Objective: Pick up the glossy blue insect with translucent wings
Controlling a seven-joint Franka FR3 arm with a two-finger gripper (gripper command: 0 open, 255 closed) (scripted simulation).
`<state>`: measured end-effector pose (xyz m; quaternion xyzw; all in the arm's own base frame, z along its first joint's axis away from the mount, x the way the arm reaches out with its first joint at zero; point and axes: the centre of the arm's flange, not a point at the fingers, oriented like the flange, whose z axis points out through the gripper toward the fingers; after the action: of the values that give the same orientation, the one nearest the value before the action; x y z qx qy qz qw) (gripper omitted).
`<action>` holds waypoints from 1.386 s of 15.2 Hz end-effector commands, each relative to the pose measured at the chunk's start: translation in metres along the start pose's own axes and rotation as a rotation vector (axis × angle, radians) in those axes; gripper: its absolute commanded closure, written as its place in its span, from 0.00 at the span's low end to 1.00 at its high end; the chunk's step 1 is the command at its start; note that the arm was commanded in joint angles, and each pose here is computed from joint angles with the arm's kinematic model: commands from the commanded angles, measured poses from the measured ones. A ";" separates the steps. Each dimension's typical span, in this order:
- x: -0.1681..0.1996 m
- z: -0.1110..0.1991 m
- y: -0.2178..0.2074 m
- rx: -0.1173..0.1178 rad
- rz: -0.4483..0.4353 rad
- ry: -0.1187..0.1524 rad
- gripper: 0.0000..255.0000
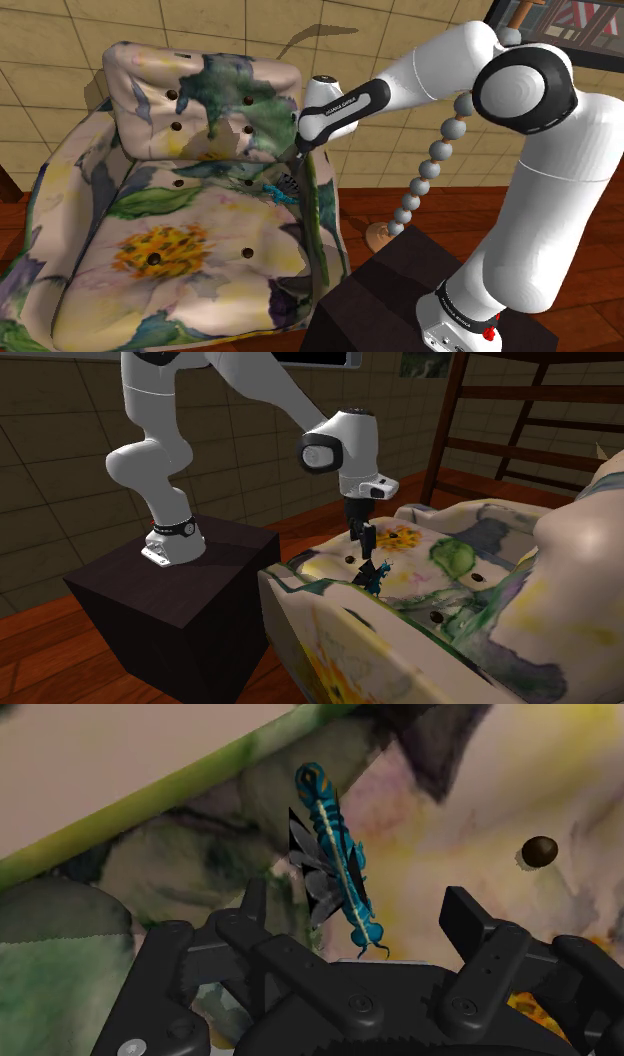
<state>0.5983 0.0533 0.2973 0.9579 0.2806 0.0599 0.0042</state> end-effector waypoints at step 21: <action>0.046 0.084 -0.003 0.003 -0.070 0.040 1.00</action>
<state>0.6453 0.0825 0.2208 0.9461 0.3139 0.0797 -0.0007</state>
